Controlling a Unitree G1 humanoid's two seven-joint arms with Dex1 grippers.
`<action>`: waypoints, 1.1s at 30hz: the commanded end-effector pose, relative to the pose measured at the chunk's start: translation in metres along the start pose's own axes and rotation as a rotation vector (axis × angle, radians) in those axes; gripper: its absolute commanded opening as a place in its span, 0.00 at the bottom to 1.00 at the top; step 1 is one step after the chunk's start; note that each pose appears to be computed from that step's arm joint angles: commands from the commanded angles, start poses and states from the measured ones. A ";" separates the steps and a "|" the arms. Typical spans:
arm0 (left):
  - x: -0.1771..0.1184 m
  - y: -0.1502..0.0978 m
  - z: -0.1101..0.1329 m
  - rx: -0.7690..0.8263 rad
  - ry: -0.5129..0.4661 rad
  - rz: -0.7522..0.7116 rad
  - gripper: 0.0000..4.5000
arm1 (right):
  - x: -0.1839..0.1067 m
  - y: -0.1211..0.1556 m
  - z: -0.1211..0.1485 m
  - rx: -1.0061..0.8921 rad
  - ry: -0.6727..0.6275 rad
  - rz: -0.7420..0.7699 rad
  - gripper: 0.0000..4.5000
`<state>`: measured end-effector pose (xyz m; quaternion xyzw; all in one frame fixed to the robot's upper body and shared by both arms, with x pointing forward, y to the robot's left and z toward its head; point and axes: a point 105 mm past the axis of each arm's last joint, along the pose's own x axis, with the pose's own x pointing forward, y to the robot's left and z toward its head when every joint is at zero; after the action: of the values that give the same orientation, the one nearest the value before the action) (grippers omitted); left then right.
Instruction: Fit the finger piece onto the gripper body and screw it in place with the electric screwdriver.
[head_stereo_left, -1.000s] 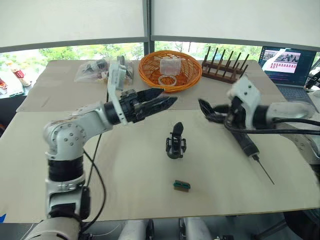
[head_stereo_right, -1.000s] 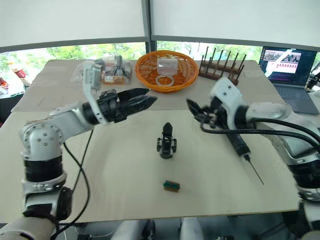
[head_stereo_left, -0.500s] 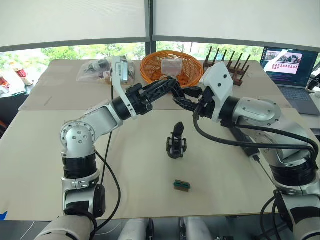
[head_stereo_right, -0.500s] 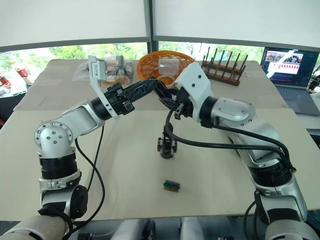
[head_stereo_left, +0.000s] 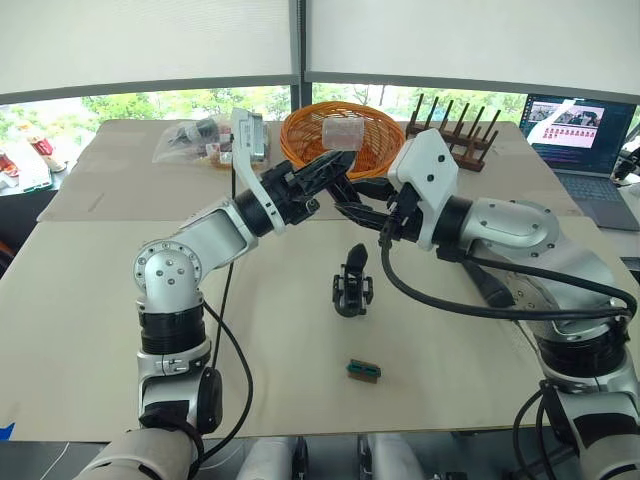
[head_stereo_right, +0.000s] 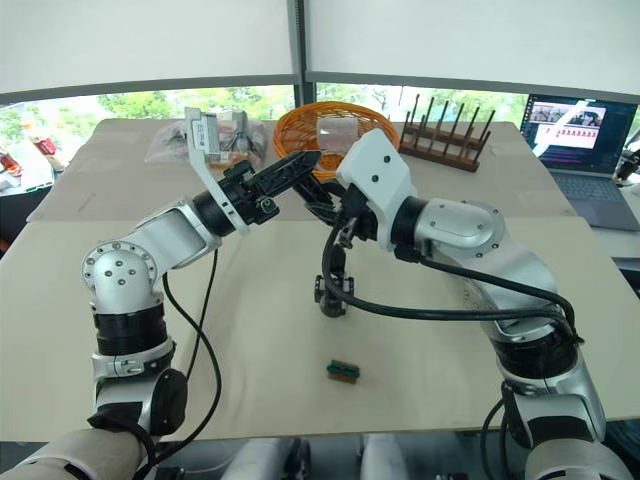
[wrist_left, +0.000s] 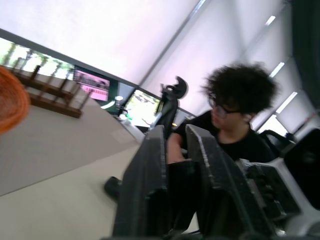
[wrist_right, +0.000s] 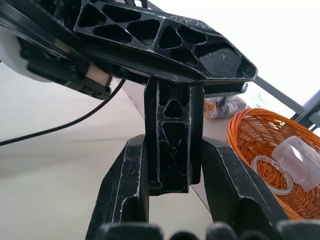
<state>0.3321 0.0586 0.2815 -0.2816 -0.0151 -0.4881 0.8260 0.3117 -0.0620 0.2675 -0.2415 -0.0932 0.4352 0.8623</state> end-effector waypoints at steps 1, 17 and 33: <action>0.003 -0.013 0.008 0.034 -0.028 -0.049 0.00 | -0.006 -0.008 0.012 -0.040 -0.050 -0.073 0.24; -0.027 -0.037 -0.011 0.296 0.471 -0.516 0.00 | -0.052 0.010 0.027 0.436 -0.009 0.572 0.84; -0.019 -0.033 0.004 0.301 0.472 -0.576 0.00 | -0.008 0.021 0.035 0.472 -0.031 0.630 0.51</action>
<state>0.3002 0.0613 0.2840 -0.0342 0.0479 -0.7406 0.6693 0.2857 -0.0493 0.2759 -0.0305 0.1105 0.6794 0.7248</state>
